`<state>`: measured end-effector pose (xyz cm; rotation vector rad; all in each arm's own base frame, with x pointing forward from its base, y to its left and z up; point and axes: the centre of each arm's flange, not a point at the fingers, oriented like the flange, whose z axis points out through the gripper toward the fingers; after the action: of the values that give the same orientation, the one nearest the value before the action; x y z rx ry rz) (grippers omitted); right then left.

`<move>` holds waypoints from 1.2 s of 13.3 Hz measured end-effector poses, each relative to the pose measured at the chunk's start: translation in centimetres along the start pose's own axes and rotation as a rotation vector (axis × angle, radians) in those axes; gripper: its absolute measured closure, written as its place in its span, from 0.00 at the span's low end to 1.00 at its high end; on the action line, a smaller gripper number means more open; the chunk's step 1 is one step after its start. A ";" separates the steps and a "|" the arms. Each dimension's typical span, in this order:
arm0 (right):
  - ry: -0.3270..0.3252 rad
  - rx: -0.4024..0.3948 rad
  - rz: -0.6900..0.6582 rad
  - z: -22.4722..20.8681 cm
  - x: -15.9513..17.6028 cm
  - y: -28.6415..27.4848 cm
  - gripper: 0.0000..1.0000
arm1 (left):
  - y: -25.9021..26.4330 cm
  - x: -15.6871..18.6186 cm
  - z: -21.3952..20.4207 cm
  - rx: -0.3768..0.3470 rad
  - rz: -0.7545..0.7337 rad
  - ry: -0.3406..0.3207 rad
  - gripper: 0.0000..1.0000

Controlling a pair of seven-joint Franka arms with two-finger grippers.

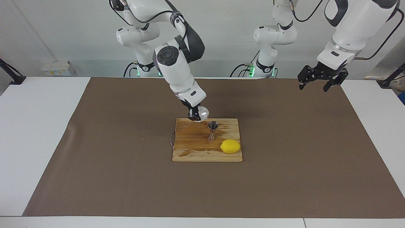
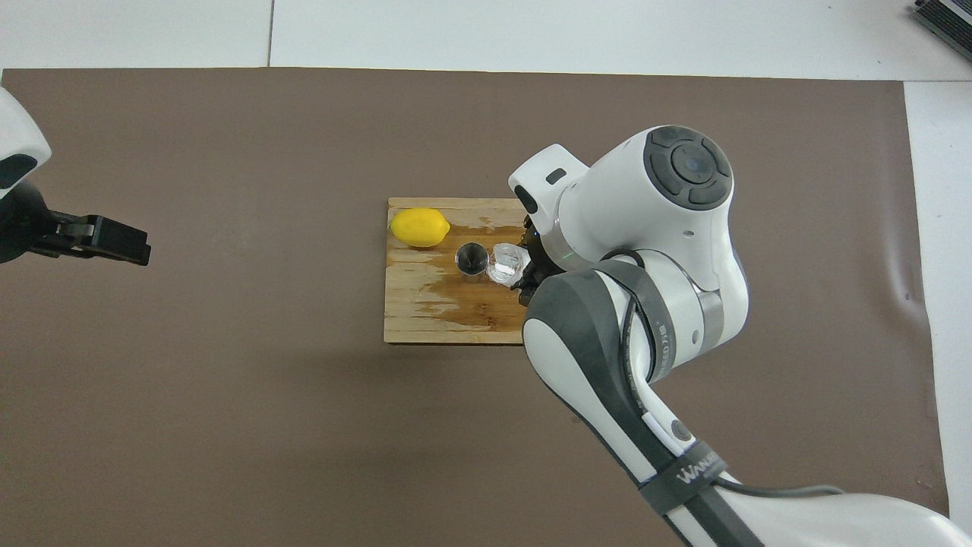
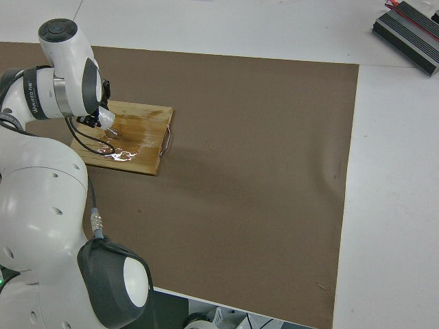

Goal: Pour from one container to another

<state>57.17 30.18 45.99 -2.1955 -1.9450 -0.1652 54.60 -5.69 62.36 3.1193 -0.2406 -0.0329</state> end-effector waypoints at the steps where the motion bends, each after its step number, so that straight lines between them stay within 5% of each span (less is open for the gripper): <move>1: -0.023 -0.004 -0.001 -0.2 0.2 0.0 0.52 | 0.0 0.0 0.0 0.000 0.000 0.000 0.00; 16: -0.264 -0.051 -0.022 1.8 5.6 -0.6 0.52 | 0.0 0.0 0.0 0.000 -0.001 0.000 0.00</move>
<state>57.20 36.04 45.48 -2.3311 -2.1209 0.0768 54.60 -5.66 62.36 3.1195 -0.2397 -0.0329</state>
